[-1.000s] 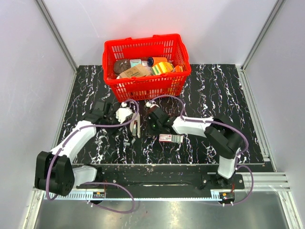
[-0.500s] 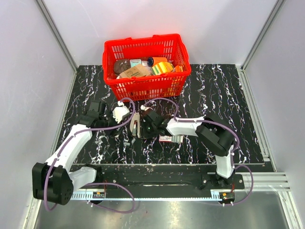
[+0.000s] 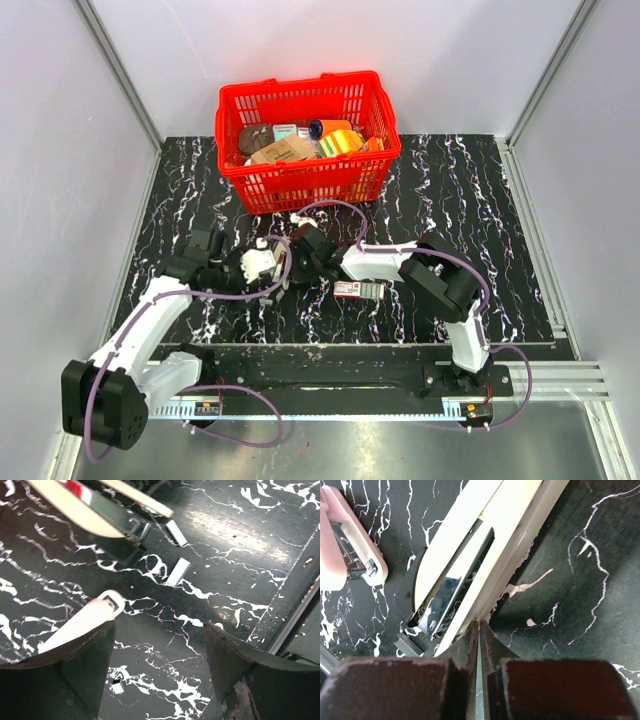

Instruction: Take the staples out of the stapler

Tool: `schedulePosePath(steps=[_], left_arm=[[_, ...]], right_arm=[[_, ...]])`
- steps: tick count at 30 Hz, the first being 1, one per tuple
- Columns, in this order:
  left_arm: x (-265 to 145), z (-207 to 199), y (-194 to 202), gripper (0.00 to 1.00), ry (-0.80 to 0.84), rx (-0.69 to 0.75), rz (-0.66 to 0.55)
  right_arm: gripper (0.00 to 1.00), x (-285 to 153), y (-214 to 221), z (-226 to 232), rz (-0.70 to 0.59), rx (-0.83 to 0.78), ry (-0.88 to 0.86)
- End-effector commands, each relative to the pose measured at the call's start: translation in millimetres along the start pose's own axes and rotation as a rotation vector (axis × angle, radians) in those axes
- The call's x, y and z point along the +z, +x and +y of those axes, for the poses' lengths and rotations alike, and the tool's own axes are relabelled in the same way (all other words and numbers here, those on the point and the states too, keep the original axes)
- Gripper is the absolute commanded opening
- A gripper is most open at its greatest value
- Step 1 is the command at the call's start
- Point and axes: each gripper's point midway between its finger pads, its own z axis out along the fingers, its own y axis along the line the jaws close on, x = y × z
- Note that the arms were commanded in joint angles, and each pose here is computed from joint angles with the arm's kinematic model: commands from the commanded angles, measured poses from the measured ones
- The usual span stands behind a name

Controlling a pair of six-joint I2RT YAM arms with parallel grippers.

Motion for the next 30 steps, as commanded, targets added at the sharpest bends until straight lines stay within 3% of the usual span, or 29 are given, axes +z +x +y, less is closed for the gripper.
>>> schedulePosePath(steps=[1,6,9,14,18,30], left_arm=[[16.4,-14.2,1.2,0.76,0.093,0.098,0.025],[44.0,-24.9,0.7,0.75,0.154,0.181,0.082],[58.6,-24.2,0.0,0.72,0.169,0.234,0.119],[69.9,-10.9,-8.3,0.67,0.151,0.259,0.129],[76.2,-4.3,-9.6,0.67,0.126,0.280,0.123],[86.8,3.7,-14.8,0.67,0.133,0.270,0.132]], right_arm=[[0.09,-5.2,-28.5,3.9,-0.107,-0.025,0.029],[0.22,-30.3,-39.9,-12.4,-0.137,-0.024,0.051],[0.57,-60.7,-46.2,-29.1,-0.176,-0.019,0.070],[0.74,-122.4,-57.3,-49.9,-0.268,-0.056,0.121],[0.77,-144.5,-53.8,-65.4,-0.292,-0.059,0.136],[0.67,-150.0,-49.4,-83.1,-0.293,-0.005,0.113]])
